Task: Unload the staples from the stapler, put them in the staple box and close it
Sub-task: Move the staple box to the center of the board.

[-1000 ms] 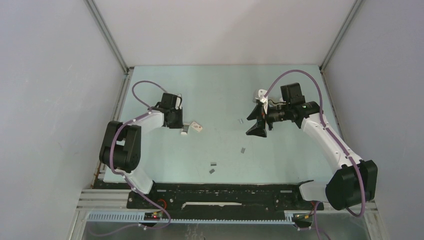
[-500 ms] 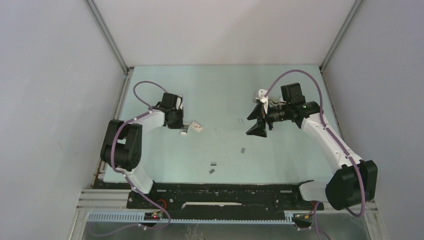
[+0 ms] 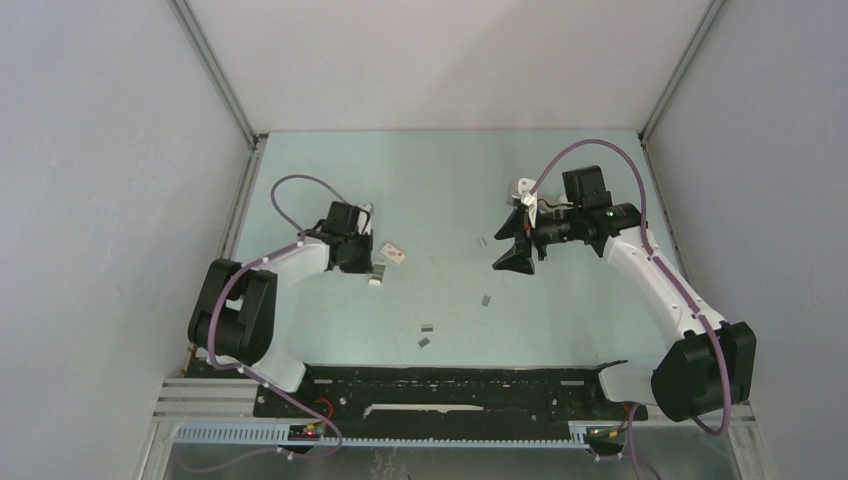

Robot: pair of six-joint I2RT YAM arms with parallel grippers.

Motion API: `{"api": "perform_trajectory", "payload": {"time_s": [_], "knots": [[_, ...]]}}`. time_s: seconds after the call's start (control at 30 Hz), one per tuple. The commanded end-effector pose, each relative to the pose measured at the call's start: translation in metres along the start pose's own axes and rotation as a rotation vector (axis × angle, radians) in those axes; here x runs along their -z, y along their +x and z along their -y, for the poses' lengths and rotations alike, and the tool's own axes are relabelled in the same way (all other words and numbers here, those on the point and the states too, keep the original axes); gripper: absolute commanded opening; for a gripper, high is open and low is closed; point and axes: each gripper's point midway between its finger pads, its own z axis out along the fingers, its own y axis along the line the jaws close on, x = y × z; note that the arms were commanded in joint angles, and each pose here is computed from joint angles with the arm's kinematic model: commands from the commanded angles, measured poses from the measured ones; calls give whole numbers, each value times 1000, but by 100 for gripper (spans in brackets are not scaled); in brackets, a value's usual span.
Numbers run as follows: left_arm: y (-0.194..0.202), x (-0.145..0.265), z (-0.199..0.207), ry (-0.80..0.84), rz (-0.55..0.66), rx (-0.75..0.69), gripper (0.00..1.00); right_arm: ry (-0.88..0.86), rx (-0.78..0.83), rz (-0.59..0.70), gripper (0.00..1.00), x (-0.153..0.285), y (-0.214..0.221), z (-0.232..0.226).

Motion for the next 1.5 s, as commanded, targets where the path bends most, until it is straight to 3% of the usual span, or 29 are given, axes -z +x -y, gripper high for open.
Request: {"api": "perform_trajectory", "payload": {"time_s": [0.0,0.6,1.23,1.47], "knots": [[-1,9,14,28,49,-10,0,-5,37,24,79,5,-8,-6],[26,14,41,71,32,-75,0,-7,38,28,79,5,-9,-7],[6,7,122,246,-52,-466,0,-9,36,27,79,5,-8,-7],[2,-5,134,268,-136,-599,1,-8,38,27,79,5,-9,-7]]}}
